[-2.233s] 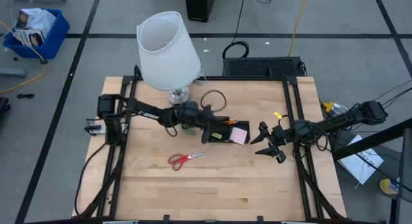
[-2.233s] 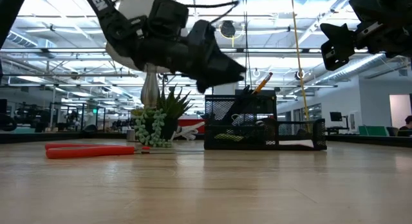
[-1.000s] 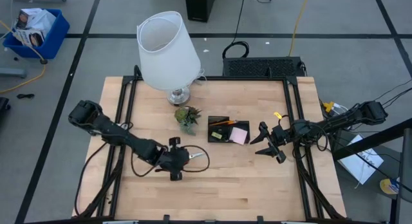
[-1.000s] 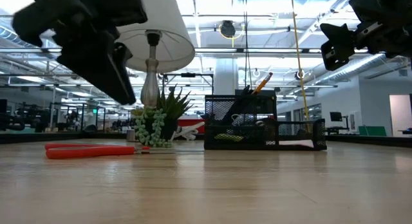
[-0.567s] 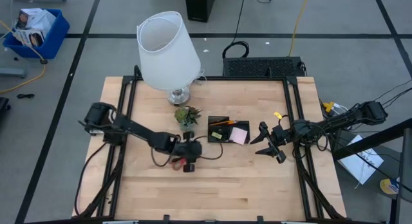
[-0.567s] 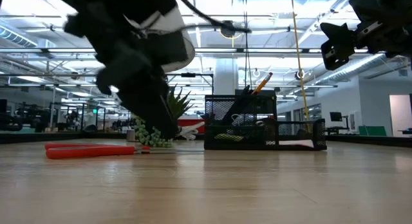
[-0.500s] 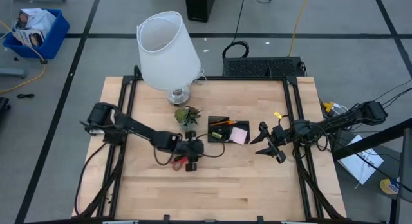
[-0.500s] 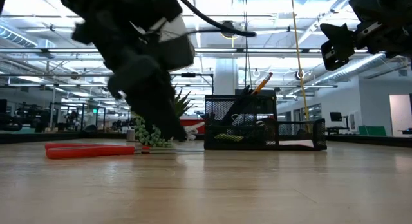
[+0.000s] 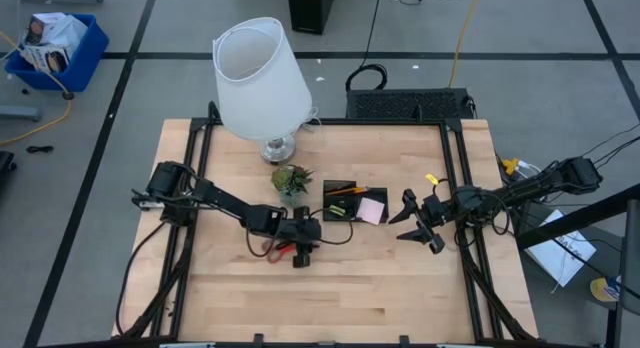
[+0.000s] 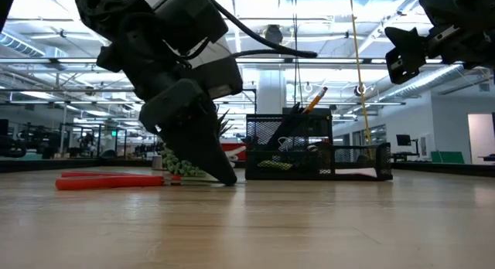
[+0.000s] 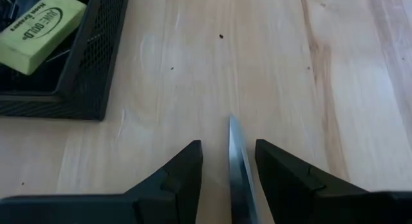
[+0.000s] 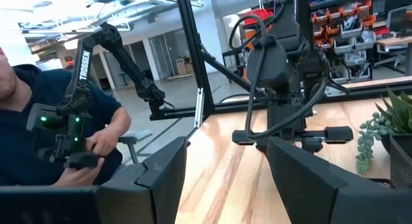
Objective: Pick and place office supplies into organizer
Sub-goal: Put the red scissors into the desk organizer
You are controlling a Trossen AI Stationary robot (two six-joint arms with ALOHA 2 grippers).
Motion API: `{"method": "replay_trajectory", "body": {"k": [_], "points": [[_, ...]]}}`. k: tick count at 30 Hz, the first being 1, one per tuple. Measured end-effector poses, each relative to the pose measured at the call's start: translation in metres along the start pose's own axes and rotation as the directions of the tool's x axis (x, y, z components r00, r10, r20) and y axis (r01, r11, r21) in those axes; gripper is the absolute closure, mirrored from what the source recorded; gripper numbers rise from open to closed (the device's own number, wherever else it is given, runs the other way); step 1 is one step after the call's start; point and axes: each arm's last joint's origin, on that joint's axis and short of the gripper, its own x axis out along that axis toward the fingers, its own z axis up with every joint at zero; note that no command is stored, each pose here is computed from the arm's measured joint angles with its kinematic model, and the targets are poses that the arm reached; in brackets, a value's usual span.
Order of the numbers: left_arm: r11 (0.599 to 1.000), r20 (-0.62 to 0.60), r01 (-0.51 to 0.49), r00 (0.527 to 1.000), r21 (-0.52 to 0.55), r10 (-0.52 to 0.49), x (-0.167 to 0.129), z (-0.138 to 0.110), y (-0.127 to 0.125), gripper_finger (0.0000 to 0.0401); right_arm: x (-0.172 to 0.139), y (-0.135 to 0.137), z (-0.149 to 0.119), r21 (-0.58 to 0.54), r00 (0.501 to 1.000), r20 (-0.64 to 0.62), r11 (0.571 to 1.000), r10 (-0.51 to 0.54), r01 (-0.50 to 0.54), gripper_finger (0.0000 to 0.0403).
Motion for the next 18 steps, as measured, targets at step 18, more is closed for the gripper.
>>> {"method": "replay_trajectory", "body": {"k": [18], "points": [[1.0,0.013,0.002,1.0,0.016,-0.002,-0.003,-0.0005,-0.009,0.0325,0.0,0.0,0.0,0.0,1.0,0.0,1.0,0.0,0.0,0.0191]]}}
